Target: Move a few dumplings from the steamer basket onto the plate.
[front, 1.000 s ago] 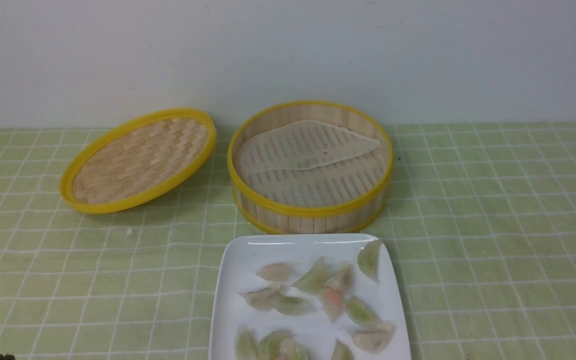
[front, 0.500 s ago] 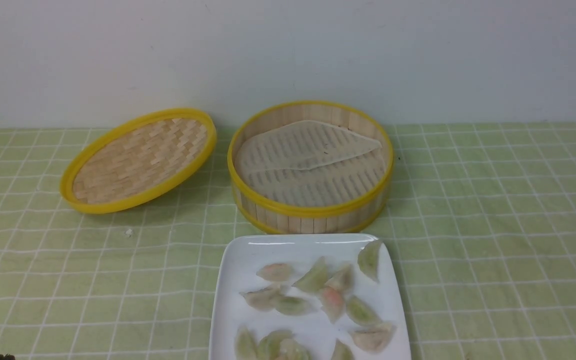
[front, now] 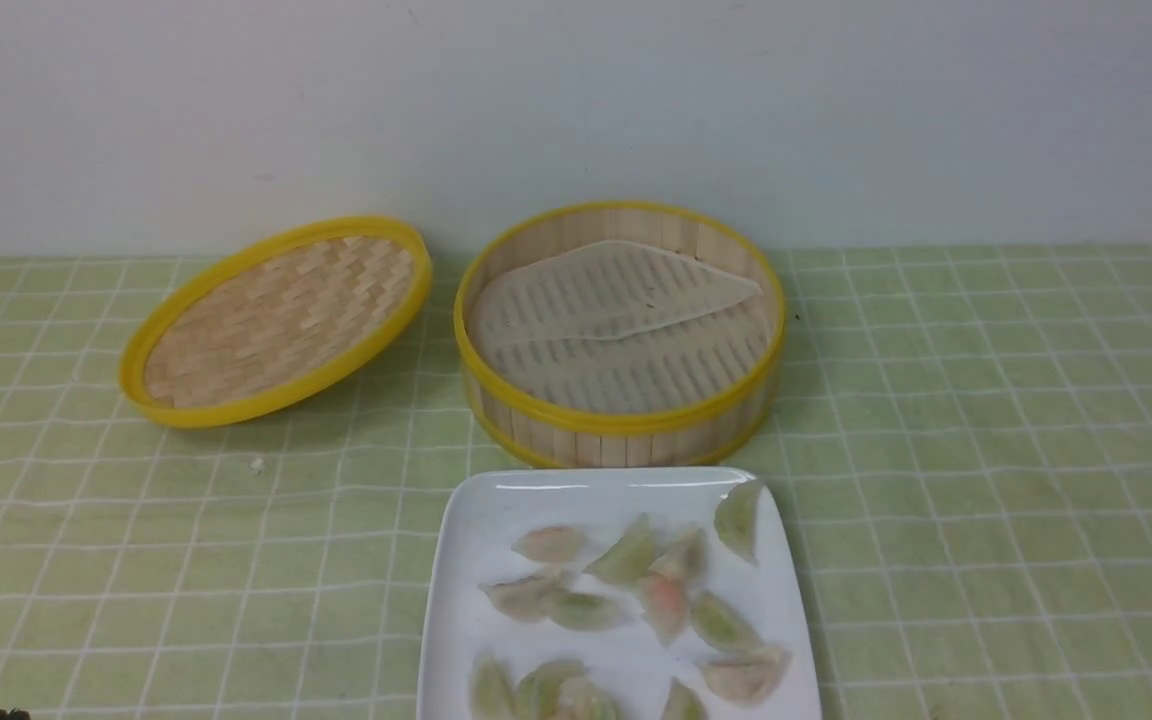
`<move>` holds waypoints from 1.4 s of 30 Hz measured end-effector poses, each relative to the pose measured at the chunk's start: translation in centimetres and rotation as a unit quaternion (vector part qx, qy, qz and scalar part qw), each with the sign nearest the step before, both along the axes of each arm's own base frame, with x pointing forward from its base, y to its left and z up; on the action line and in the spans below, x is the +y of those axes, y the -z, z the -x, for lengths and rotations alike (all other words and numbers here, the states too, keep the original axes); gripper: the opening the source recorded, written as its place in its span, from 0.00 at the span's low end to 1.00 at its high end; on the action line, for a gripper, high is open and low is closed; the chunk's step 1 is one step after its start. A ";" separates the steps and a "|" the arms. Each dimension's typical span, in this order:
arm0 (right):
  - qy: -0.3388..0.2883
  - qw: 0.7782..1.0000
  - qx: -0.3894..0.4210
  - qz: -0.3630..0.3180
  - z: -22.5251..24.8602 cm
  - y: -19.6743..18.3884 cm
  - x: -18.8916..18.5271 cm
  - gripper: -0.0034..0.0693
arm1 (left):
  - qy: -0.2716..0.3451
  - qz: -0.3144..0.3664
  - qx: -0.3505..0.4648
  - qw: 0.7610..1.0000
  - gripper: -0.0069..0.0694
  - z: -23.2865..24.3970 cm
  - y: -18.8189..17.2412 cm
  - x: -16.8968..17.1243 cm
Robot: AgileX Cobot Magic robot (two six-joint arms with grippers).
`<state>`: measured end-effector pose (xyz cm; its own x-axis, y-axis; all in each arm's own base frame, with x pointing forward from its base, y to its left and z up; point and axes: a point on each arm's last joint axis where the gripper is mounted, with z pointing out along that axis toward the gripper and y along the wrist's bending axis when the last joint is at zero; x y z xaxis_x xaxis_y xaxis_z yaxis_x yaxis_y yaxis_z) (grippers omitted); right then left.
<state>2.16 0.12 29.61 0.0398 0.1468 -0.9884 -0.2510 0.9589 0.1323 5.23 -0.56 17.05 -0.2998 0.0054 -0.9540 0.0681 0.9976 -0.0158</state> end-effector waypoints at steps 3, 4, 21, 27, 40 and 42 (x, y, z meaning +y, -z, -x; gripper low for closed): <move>0.063 0.996 0.060 0.015 -1.4 3.8 0.0 0.03 | 0.000 0.000 0.000 1.000 0.08 0.0 0.0 0.0; 0.075 0.994 0.074 0.017 -1.7 4.6 -0.1 0.03 | 0.000 0.000 0.000 1.000 0.08 0.0 0.0 0.0; 0.151 0.979 0.138 0.024 -3.2 11.5 -0.6 0.03 | 0.001 -0.002 0.000 1.000 0.08 0.0 0.0 0.0; 0.151 0.979 0.138 0.024 -3.2 11.5 -0.6 0.03 | 0.001 -0.002 0.000 1.000 0.08 0.0 0.0 0.0; 0.153 0.978 0.138 0.023 -3.2 11.5 -0.6 0.03 | 0.001 -0.002 0.000 1.000 0.08 0.0 0.0 0.0; 0.153 0.978 0.138 0.023 -3.2 11.5 -0.6 0.03 | 0.001 -0.002 0.000 1.000 0.08 0.0 0.0 0.0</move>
